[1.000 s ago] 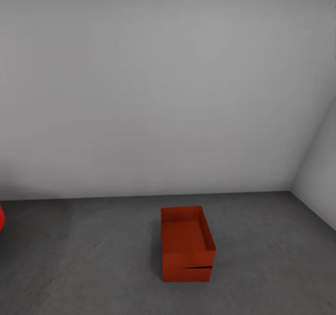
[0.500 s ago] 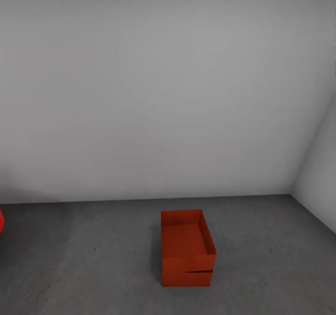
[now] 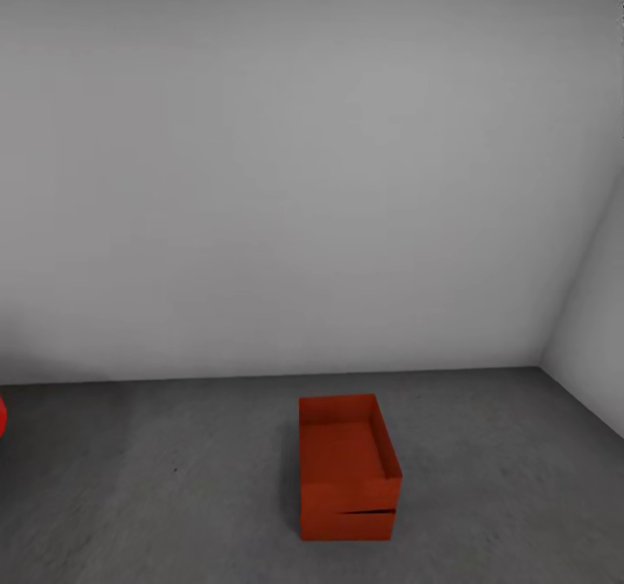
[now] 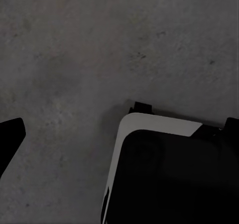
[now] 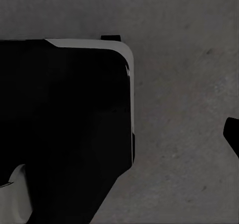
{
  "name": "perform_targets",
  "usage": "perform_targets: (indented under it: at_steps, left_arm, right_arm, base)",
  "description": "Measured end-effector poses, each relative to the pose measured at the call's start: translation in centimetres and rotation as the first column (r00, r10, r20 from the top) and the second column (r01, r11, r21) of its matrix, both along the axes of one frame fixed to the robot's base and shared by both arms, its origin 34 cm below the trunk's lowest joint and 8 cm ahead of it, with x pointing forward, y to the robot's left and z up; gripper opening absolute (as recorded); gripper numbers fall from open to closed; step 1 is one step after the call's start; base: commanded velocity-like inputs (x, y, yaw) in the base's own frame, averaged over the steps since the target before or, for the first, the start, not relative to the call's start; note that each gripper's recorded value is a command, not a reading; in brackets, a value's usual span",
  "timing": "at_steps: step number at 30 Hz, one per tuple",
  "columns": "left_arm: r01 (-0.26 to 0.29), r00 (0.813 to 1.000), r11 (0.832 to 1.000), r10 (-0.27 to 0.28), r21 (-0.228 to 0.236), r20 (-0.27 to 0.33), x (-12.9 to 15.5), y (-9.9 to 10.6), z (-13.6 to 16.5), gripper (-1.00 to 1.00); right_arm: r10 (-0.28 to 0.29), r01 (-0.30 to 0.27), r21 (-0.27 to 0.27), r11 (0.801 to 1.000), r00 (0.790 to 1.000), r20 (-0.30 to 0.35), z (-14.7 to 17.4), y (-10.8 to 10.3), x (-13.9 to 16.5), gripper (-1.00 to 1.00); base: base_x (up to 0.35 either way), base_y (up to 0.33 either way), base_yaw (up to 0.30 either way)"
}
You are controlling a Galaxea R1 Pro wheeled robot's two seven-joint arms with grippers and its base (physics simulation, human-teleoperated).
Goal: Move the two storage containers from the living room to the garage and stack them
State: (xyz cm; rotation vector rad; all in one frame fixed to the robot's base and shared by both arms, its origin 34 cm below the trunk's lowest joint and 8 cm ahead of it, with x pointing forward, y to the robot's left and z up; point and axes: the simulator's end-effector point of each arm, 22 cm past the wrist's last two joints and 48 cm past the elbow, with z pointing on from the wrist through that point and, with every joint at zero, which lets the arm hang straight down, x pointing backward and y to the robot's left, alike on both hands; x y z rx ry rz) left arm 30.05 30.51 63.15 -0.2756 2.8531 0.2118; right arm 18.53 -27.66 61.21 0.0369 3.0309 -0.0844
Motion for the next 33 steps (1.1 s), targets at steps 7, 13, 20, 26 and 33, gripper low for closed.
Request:
perform_targets:
  at_steps: [7, 13, 20, 26, 33]
  left_arm:
    - [0.0, 1.0, 1.0, 0.0, 0.0, 0.01, 0.4, 0.0, 0.2, 1.0]
    - [0.0, 1.0, 1.0, 0.0, 0.0, 0.011, 0.4, 0.0, 0.2, 1.0]
    - [-0.002, 1.0, 1.0, 0.002, 0.0, 0.017, 0.6, 0.0, 0.3, 1.0]
    - [0.001, 1.0, 1.0, -0.001, -0.008, 0.015, 0.6, -0.4, 0.4, 1.0]
    - [0.025, 0.999, 0.994, -0.022, -0.107, 0.025, -0.4, -2.2, 0.0, 1.0]
  right_arm:
    - [0.0, 0.0, -0.002, 1.0, 1.0, 0.009, 0.1, -0.3, 0.4, 1.0]
    - [-0.003, 0.003, -0.011, 1.0, 1.0, 0.013, 0.1, -0.6, 0.5, 1.0]
    - [-0.003, 0.003, -0.01, 1.0, 1.0, 0.025, 0.2, -0.5, 0.9, 1.0]
    - [-0.004, 0.004, -0.012, 1.0, 0.999, 0.034, 0.2, -0.7, 1.2, 1.0]
    - [-0.002, 0.003, -0.007, 1.0, 0.999, 0.039, 0.3, -0.4, 1.4, 1.0]
  base:
    - [0.0, 0.0, 0.0]
    - [0.0, 0.0, 0.0]
    - [0.0, 0.0, 0.0]
    - [0.0, 0.0, 0.0]
    - [0.0, 0.0, 0.0]
